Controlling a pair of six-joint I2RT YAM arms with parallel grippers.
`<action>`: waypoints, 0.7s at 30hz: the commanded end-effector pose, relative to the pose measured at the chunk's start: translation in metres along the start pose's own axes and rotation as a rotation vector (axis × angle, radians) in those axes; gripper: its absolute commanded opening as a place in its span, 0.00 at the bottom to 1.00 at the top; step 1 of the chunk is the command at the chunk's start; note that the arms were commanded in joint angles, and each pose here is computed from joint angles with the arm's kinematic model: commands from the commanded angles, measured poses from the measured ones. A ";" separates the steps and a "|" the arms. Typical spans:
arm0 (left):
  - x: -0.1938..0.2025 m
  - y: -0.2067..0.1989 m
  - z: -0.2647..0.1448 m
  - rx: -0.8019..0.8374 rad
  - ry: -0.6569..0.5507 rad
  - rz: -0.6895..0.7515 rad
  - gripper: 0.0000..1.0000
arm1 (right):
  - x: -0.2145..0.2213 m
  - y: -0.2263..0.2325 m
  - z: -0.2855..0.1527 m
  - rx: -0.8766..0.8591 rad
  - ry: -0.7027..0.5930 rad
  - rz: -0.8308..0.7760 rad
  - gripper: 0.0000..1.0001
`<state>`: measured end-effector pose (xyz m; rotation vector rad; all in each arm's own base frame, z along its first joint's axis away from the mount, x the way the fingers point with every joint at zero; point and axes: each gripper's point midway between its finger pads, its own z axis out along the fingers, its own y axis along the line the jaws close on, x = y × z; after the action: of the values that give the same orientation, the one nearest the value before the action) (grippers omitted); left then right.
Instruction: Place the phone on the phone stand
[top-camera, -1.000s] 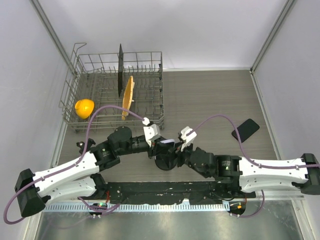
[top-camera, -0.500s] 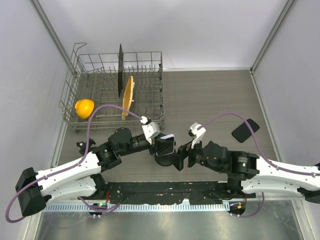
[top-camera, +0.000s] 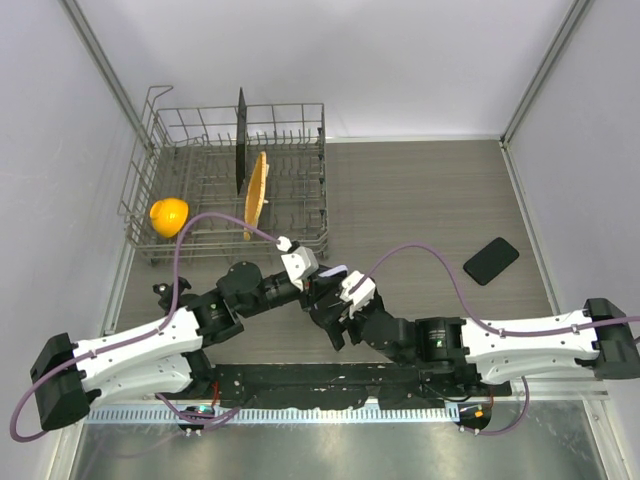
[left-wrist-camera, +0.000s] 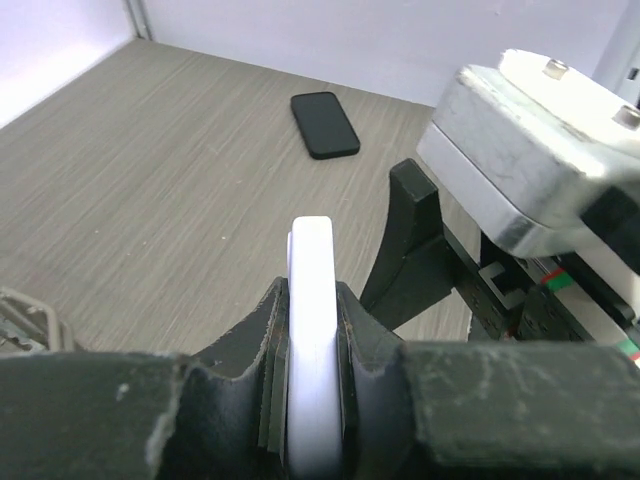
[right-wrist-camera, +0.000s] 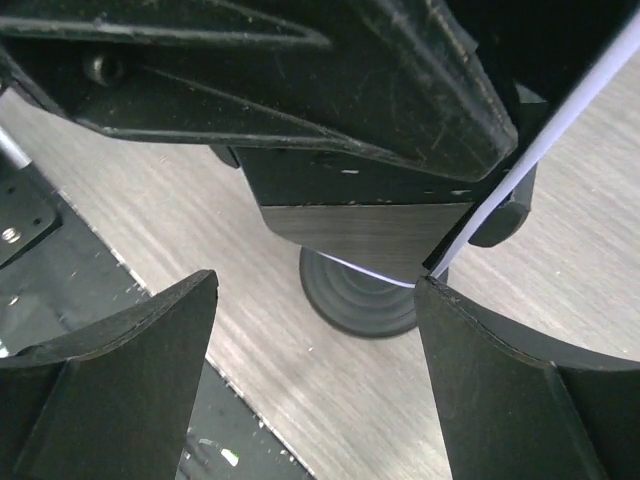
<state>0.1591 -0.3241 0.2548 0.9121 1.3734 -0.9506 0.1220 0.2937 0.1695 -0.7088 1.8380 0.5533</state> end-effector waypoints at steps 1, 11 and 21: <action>-0.040 0.003 -0.001 -0.046 -0.140 0.062 0.00 | -0.034 -0.025 0.005 0.181 -0.146 0.025 0.85; -0.047 0.013 -0.003 -0.144 -0.092 -0.011 0.55 | -0.036 -0.026 -0.011 0.120 -0.141 0.044 0.84; -0.082 -0.003 -0.022 -0.076 -0.156 -0.042 0.88 | -0.047 -0.007 -0.028 0.003 -0.084 0.182 0.86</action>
<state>0.1605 -0.3090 0.2927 0.7723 1.3778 -0.9074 0.1297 0.2730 0.1993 -0.5755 1.7976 0.5808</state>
